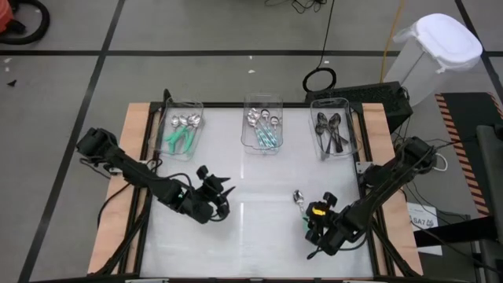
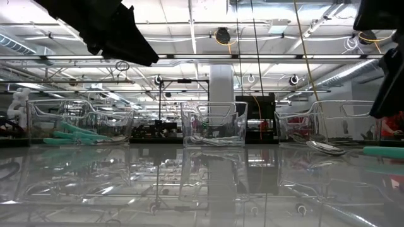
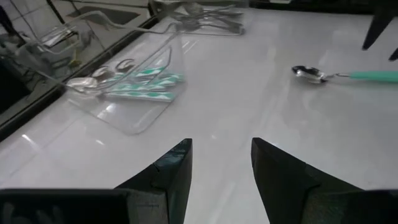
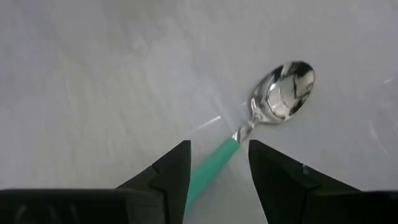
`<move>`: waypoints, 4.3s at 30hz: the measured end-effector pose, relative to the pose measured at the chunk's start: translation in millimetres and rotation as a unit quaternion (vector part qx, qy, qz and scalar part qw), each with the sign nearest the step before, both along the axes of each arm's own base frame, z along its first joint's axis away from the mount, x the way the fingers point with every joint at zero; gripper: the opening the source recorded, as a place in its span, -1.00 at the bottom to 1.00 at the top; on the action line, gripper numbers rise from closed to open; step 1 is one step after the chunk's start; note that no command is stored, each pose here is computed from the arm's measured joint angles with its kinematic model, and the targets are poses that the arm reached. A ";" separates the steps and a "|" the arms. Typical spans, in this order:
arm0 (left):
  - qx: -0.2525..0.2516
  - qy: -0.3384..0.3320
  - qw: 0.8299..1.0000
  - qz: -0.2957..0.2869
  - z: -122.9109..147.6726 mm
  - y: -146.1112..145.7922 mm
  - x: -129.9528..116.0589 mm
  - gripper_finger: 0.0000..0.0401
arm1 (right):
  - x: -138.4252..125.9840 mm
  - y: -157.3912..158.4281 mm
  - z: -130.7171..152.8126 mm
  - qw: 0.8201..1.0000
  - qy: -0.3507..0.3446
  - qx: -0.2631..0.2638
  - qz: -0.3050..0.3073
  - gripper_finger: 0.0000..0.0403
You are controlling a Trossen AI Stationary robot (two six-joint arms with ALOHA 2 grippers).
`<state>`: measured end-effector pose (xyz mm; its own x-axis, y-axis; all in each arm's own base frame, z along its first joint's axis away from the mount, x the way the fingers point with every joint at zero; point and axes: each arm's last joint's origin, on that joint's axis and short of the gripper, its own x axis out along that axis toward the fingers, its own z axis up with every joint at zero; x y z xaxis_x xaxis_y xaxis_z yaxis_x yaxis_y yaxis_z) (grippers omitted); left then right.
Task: Sort silverware by color (type)
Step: Put the green spoon into the left transparent bin
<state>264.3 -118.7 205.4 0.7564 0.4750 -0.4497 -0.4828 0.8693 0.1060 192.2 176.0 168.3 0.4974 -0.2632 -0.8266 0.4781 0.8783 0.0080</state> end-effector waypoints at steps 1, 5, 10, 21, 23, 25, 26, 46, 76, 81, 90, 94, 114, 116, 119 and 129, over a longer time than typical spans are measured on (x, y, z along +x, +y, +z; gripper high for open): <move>-0.002 -0.002 1.000 -0.002 0.2 -0.6 0.5 -0.17 | 0.3 0.6 -2.0 1.000 0.002 -0.001 -0.002 -0.23; -0.014 -0.014 1.000 0.001 0.9 -2.2 0.7 -0.17 | 3.2 3.0 -10.1 1.000 0.004 -0.002 -0.012 -0.23; -0.024 -0.029 0.999 -0.003 2.9 -5.9 1.1 -0.17 | 8.1 8.2 -24.4 1.000 0.008 -0.006 -0.012 -0.23; -0.019 -0.050 0.998 -0.015 8.2 -7.3 5.4 -0.17 | 11.6 7.0 -31.0 0.999 0.018 0.000 -0.027 -0.23; -0.014 -0.047 0.999 -0.016 8.2 -6.7 5.7 -0.17 | 11.6 6.7 -30.2 0.999 0.022 0.010 -0.031 -0.23; -0.007 -0.044 0.999 -0.018 8.4 -5.6 6.3 -0.17 | 11.5 6.9 -30.1 0.999 0.024 0.021 -0.040 -0.23; -0.004 -0.042 0.999 -0.018 8.5 -4.8 6.7 -0.17 | 11.6 7.1 -30.2 0.998 0.022 0.027 -0.047 -0.23; -0.057 -0.053 0.997 -0.010 7.3 -1.5 8.8 -0.17 | 14.8 3.4 -32.5 0.986 0.005 0.081 -0.149 -0.23; -0.081 -0.057 0.995 -0.032 8.7 -3.7 10.5 -0.17 | 25.3 -14.6 -39.8 0.990 0.006 0.002 -0.142 -0.80; -0.080 -0.056 0.995 -0.032 8.5 -3.7 10.4 -0.17 | 27.1 -16.4 -27.3 0.990 -0.051 -0.029 -0.129 -0.80; -0.087 -0.073 0.993 -0.034 11.4 -4.7 12.2 -0.17 | 42.4 -24.2 14.1 0.984 -0.156 -0.053 -0.062 -0.80; -0.080 -0.084 0.992 -0.045 14.6 -5.7 14.1 -0.17 | 48.5 -32.3 41.5 0.978 -0.195 -0.067 -0.013 -0.80; -0.072 -0.112 0.990 -0.053 21.6 -4.8 18.6 -0.17 | 91.9 -37.8 85.8 0.906 -0.366 -0.211 -0.008 -0.79; -0.074 -0.114 0.989 -0.054 21.9 -5.5 18.5 -0.17 | 96.4 -40.2 90.8 0.899 -0.388 -0.204 0.001 -0.79; -0.072 -0.125 0.987 -0.065 24.7 -9.5 18.2 -0.17 | 103.4 -43.6 95.6 0.887 -0.420 -0.189 0.022 -0.78; -0.036 -0.161 0.980 -0.111 23.2 -28.8 25.4 -0.17 | 124.5 -38.7 78.5 0.857 -0.480 -0.188 0.024 -0.78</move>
